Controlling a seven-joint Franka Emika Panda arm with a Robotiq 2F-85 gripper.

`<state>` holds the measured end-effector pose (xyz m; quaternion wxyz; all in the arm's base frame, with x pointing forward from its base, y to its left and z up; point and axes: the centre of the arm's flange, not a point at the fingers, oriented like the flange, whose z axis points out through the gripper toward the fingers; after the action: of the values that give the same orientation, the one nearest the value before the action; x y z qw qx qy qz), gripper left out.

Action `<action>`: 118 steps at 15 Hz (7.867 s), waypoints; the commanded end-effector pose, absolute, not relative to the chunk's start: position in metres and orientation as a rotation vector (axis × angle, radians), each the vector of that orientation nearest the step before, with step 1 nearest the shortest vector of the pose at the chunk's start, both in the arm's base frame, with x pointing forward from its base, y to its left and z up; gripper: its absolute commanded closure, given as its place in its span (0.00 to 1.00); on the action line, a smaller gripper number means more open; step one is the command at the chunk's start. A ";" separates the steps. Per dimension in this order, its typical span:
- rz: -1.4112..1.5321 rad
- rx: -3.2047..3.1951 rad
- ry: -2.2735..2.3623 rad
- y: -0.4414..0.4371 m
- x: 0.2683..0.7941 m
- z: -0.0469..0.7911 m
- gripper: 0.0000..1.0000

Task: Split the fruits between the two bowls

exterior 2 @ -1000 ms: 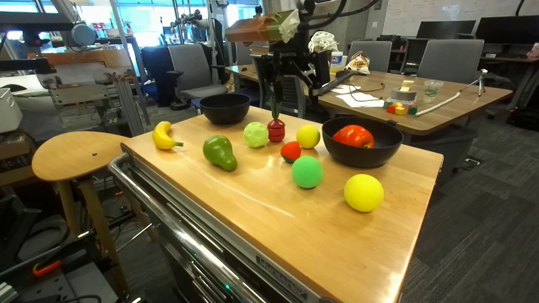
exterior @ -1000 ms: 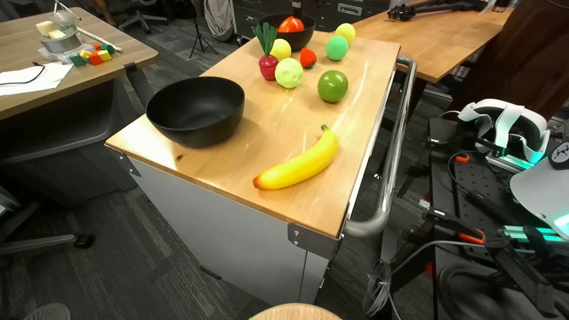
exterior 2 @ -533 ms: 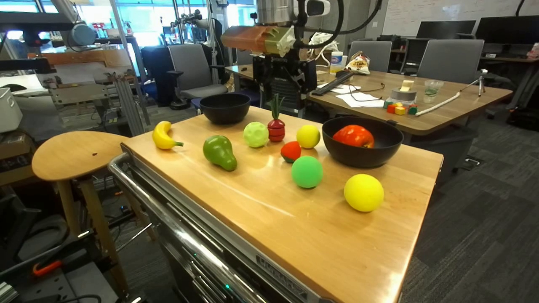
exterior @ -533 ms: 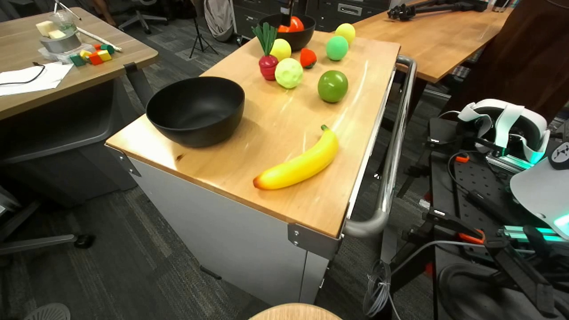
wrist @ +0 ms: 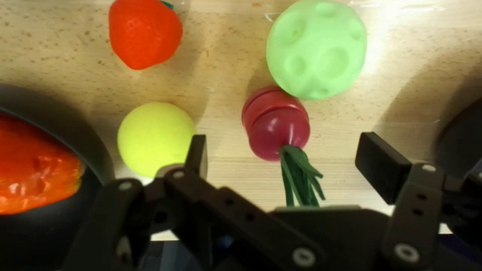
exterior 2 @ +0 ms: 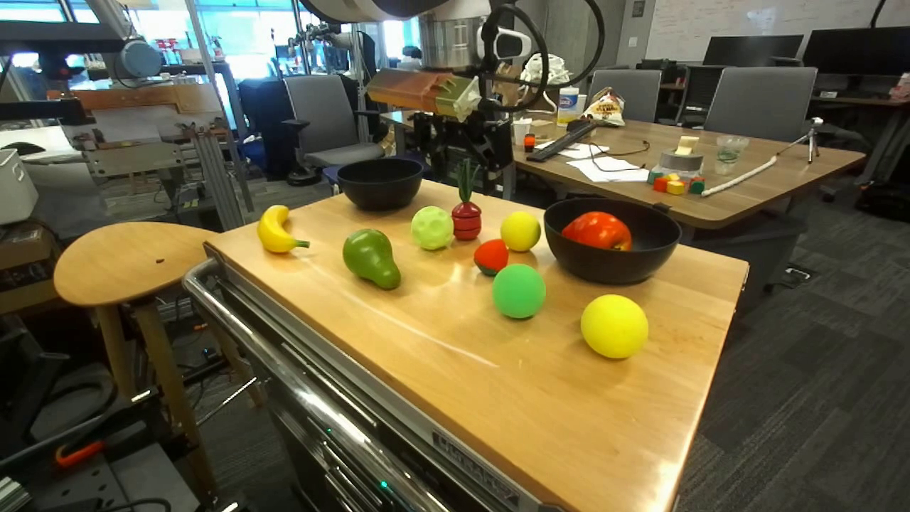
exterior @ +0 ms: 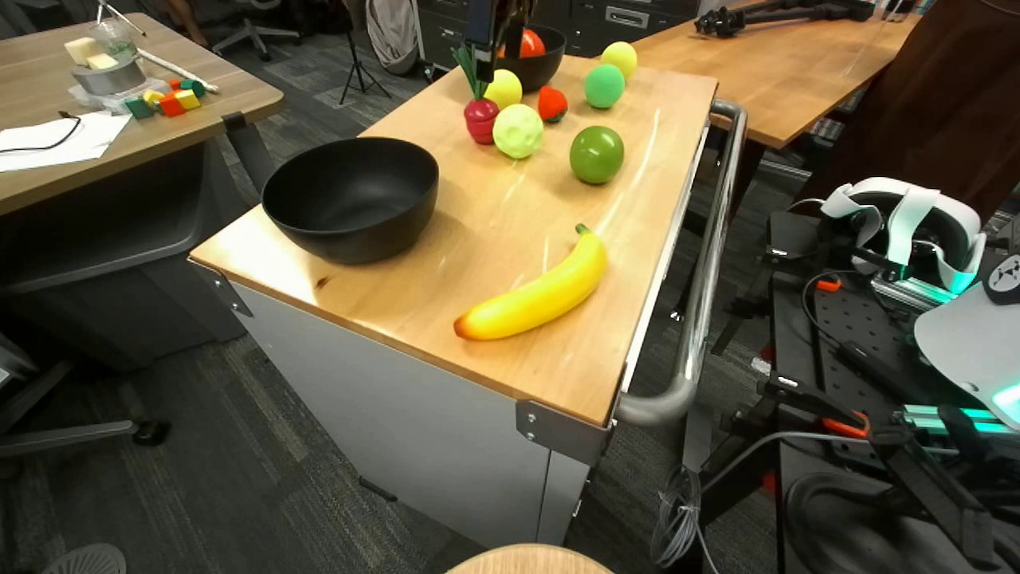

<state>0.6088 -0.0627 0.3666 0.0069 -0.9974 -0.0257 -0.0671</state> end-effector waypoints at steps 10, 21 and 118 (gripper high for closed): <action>-0.252 -3.148 -0.132 -0.037 0.633 0.376 0.99; -0.584 -3.015 -0.350 0.114 0.652 0.427 0.99; -0.048 -2.928 -1.643 0.261 0.451 0.293 0.85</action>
<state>0.4486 0.2622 0.2855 -0.1076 -0.8559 -0.5058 0.0044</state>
